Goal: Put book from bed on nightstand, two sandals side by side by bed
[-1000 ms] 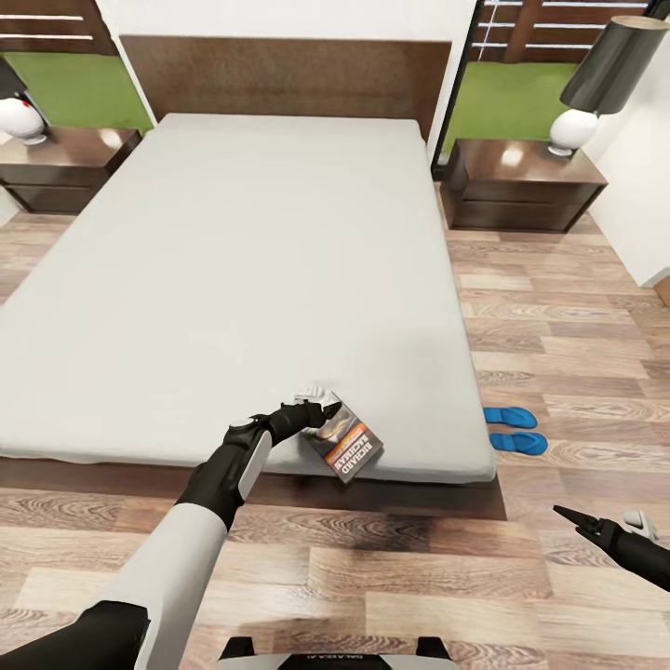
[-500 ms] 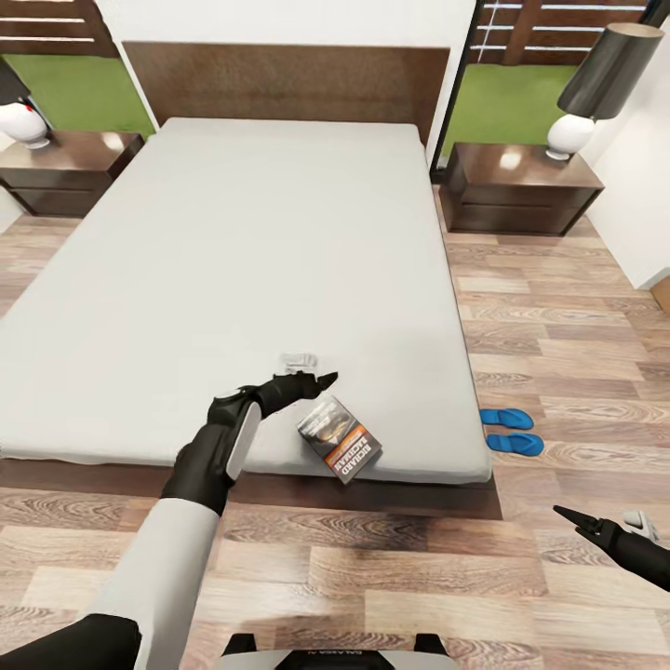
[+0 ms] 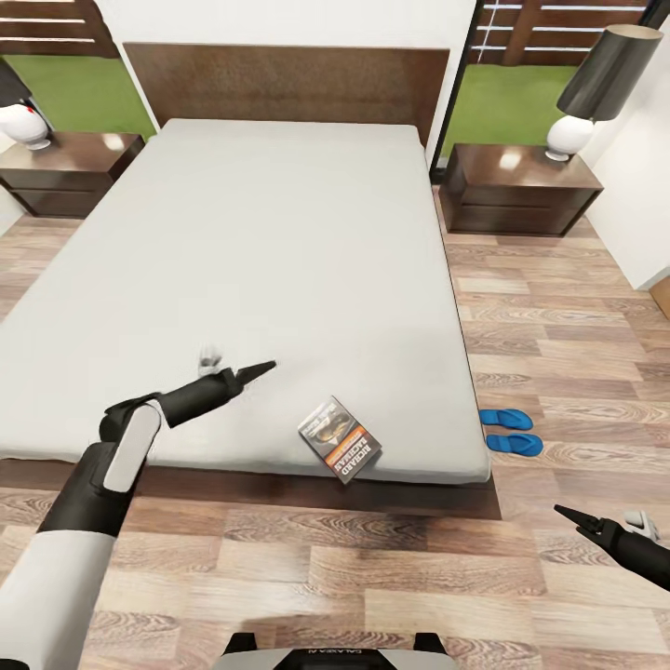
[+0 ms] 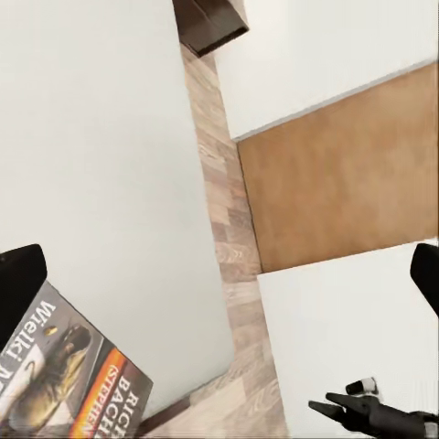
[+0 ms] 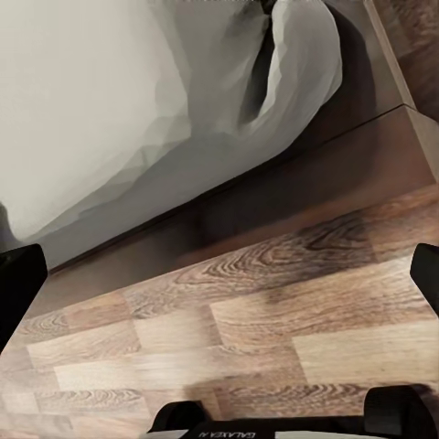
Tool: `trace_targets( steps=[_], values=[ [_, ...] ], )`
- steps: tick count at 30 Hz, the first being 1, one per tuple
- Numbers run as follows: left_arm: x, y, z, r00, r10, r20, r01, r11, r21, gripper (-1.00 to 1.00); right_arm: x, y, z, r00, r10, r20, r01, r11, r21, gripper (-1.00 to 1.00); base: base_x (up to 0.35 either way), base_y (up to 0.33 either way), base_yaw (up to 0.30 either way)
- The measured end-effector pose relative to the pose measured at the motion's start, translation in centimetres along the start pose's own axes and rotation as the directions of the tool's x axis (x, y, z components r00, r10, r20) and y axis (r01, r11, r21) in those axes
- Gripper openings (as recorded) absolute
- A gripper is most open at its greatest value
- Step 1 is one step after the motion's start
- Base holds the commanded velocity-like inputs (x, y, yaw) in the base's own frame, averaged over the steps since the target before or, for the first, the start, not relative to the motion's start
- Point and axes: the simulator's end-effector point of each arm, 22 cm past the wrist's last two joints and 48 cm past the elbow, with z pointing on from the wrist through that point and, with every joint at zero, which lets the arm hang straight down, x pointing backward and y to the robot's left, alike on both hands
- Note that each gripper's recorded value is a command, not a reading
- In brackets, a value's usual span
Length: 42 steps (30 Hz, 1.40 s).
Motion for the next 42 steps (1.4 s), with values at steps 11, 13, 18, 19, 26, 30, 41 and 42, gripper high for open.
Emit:
trace_targets(
  steps=[11,13,18,19,26,30,41,42],
  values=[
    [7.3,0.2,-8.6,0.968,-0.246,-0.057,0.25,0.907,0.338,1.0,0.2,0.0,0.0,1.0,0.002,-0.006,-0.002,1.0,0.001,1.0,0.0,0.0,0.0],
    [7.5,0.3,-8.8,0.967,-0.249,-0.054,0.253,0.905,0.343,1.0,0.2,0.0,0.0,1.0,0.003,-0.006,-0.003,1.0,0.001,1.0,0.0,0.0,0.0],
    [7.9,0.6,-8.9,0.965,-0.255,-0.056,0.258,0.904,0.341,1.0,0.5,-0.4,-0.1,1.0,0.016,-0.009,-0.016,1.0,0.007,1.0,0.0,0.0,0.0],
    [8.1,0.7,-8.8,0.965,-0.257,-0.058,0.262,0.904,0.338,1.0,0.5,-0.4,-0.1,1.0,0.017,-0.009,-0.017,1.0,0.006,1.0,0.0,0.0,0.0],
    [8.9,1.1,-8.6,0.961,-0.269,-0.071,0.277,0.904,0.325,1.0,0.5,2.5,-0.3,0.999,0.031,-0.016,-0.033,0.992,-0.124,1.0,0.0,0.0,0.0],
    [9.1,1.1,-8.5,0.96,-0.27,-0.074,0.279,0.903,0.325,1.0,0.5,6.1,-1.5,0.998,0.054,-0.034,-0.062,0.954,-0.295,1.0,0.0,0.0,0.0],
    [10.3,1.3,-7.9,0.951,-0.294,-0.092,0.308,0.896,0.319,1.0,5.1,4.3,-2.5,0.983,0.094,-0.155,-0.134,0.951,-0.277,1.0,0.0,0.0,0.0],
    [10.4,1.4,-7.9,0.95,-0.299,-0.092,0.312,0.896,0.316,1.0,5.3,4.1,-2.5,0.983,0.097,-0.158,-0.137,0.952,-0.272,1.0,0.0,0.0,0.0]
  ],
)
